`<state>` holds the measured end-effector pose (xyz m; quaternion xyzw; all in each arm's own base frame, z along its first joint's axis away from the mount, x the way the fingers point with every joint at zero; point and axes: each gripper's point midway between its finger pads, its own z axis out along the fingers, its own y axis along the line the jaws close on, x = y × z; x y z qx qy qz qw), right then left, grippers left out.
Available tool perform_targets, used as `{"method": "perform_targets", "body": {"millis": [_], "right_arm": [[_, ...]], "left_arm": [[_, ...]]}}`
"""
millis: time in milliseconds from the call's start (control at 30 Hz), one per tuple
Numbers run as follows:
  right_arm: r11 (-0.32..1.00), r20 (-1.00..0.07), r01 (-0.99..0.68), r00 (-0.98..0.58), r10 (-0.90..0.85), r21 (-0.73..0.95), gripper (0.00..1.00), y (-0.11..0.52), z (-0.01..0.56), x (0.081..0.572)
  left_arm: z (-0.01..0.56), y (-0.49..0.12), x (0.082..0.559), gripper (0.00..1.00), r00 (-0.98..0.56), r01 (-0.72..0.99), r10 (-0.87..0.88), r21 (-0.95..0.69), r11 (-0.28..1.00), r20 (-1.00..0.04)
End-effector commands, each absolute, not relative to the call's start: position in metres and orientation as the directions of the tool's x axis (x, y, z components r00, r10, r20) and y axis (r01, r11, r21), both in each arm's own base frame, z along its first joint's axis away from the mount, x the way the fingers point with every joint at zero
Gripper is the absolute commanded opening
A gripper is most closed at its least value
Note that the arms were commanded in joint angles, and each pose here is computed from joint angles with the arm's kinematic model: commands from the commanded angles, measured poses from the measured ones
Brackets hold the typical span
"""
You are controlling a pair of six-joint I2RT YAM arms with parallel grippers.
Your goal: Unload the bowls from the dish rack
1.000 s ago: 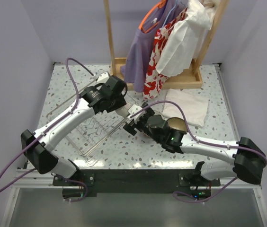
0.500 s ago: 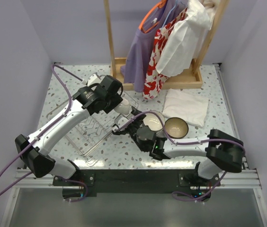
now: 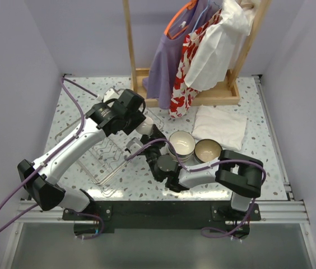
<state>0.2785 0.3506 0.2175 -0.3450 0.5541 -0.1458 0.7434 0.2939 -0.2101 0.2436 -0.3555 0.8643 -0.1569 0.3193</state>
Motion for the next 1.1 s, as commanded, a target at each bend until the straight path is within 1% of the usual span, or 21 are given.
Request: {"method": "perform_targets", "body": {"millis": [0, 67, 100, 167, 200, 267, 300, 367, 400, 433, 567, 667, 700, 767, 800, 833, 867, 933, 967, 1033, 1067], "right_arm": [[0.881, -0.817, -0.059, 0.408, -0.408, -0.469, 0.46, 0.339, 0.277, 0.276], [0.878, -0.805, -0.039, 0.421, -0.419, -0.477, 0.40, 0.339, 0.278, 0.276], [0.881, -0.804, -0.034, 0.428, -0.413, -0.471, 0.33, 0.339, 0.281, 0.275], [0.877, -0.795, -0.029, 0.436, -0.421, -0.480, 0.25, 0.341, 0.282, 0.275], [0.880, -0.797, -0.028, 0.438, -0.415, -0.474, 0.14, 0.342, 0.284, 0.275], [0.880, -0.799, -0.027, 0.432, -0.417, -0.474, 0.02, 0.341, 0.282, 0.276], [0.882, -0.802, -0.025, 0.429, -0.416, -0.471, 0.00, 0.341, 0.283, 0.275], [0.885, -0.808, -0.024, 0.420, -0.413, -0.464, 0.00, 0.339, 0.284, 0.276], [0.886, -0.811, -0.024, 0.416, -0.412, -0.462, 0.00, 0.337, 0.284, 0.276], [0.882, -0.811, -0.028, 0.409, -0.418, -0.470, 0.00, 0.337, 0.283, 0.276], [0.887, -0.831, -0.068, 0.388, -0.399, -0.457, 0.00, 0.340, 0.281, 0.276], [0.881, -0.844, -0.118, 0.368, -0.389, -0.458, 0.00, 0.347, 0.277, 0.276], [0.884, -0.850, -0.127, 0.363, -0.382, -0.451, 0.00, 0.347, 0.279, 0.275], [0.880, -0.858, -0.146, 0.342, -0.384, -0.452, 0.00, 0.347, 0.275, 0.276], [0.883, -0.862, -0.147, 0.337, -0.379, -0.446, 0.00, 0.346, 0.277, 0.276], [0.876, -0.860, -0.152, 0.326, -0.393, -0.458, 0.00, 0.346, 0.274, 0.276], [0.880, -0.866, -0.156, 0.320, -0.384, -0.448, 0.00, 0.345, 0.275, 0.277], [0.872, -0.865, -0.165, 0.303, -0.399, -0.460, 0.00, 0.343, 0.275, 0.278], [0.879, -0.875, -0.171, 0.293, -0.386, -0.445, 0.00, 0.342, 0.276, 0.279], [0.871, -0.876, -0.183, 0.266, -0.403, -0.456, 0.00, 0.336, 0.278, 0.280], [0.886, -0.893, -0.187, 0.248, -0.374, -0.423, 0.00, 0.333, 0.281, 0.283]], "left_arm": [[0.269, -0.213, 0.300, 0.00, -0.503, -0.492, -0.761, -0.589, 0.641, -0.409], [0.268, -0.216, 0.300, 0.00, -0.511, -0.487, -0.763, -0.598, 0.637, -0.397], [0.265, -0.218, 0.298, 0.00, -0.524, -0.485, -0.759, -0.597, 0.639, -0.386], [0.262, -0.221, 0.298, 0.00, -0.536, -0.483, -0.758, -0.601, 0.637, -0.373], [0.259, -0.223, 0.296, 0.00, -0.548, -0.484, -0.754, -0.598, 0.640, -0.363], [0.259, -0.225, 0.296, 0.00, -0.552, -0.479, -0.753, -0.603, 0.638, -0.358], [0.259, -0.224, 0.296, 0.00, -0.554, -0.477, -0.751, -0.603, 0.639, -0.359], [0.261, -0.222, 0.296, 0.02, -0.549, -0.473, -0.752, -0.606, 0.639, -0.365], [0.263, -0.220, 0.297, 0.07, -0.542, -0.470, -0.754, -0.609, 0.639, -0.372], [0.265, -0.217, 0.296, 0.08, -0.535, -0.468, -0.756, -0.613, 0.637, -0.377], [0.270, -0.212, 0.299, 0.07, -0.511, -0.456, -0.770, -0.638, 0.620, -0.382], [0.271, -0.207, 0.302, 0.14, -0.502, -0.455, -0.770, -0.636, 0.623, -0.394], [0.272, -0.204, 0.303, 0.21, -0.497, -0.452, -0.766, -0.632, 0.629, -0.408], [0.283, -0.198, 0.308, 0.27, -0.483, -0.413, -0.750, -0.637, 0.651, -0.453], [0.288, -0.192, 0.312, 0.34, -0.457, -0.402, -0.745, -0.634, 0.660, -0.486], [0.299, -0.187, 0.314, 0.38, -0.434, -0.379, -0.743, -0.645, 0.664, -0.510], [0.309, -0.182, 0.316, 0.45, -0.424, -0.341, -0.711, -0.629, 0.699, -0.560], [0.330, -0.167, 0.320, 0.55, -0.356, -0.306, -0.686, -0.614, 0.727, -0.634], [0.341, -0.160, 0.322, 0.62, -0.341, -0.269, -0.636, -0.576, 0.772, -0.692], [0.363, -0.144, 0.323, 0.68, -0.262, -0.246, -0.601, -0.550, 0.798, -0.755], [0.368, -0.137, 0.322, 0.73, -0.247, -0.227, -0.546, -0.500, 0.836, -0.801]]}}
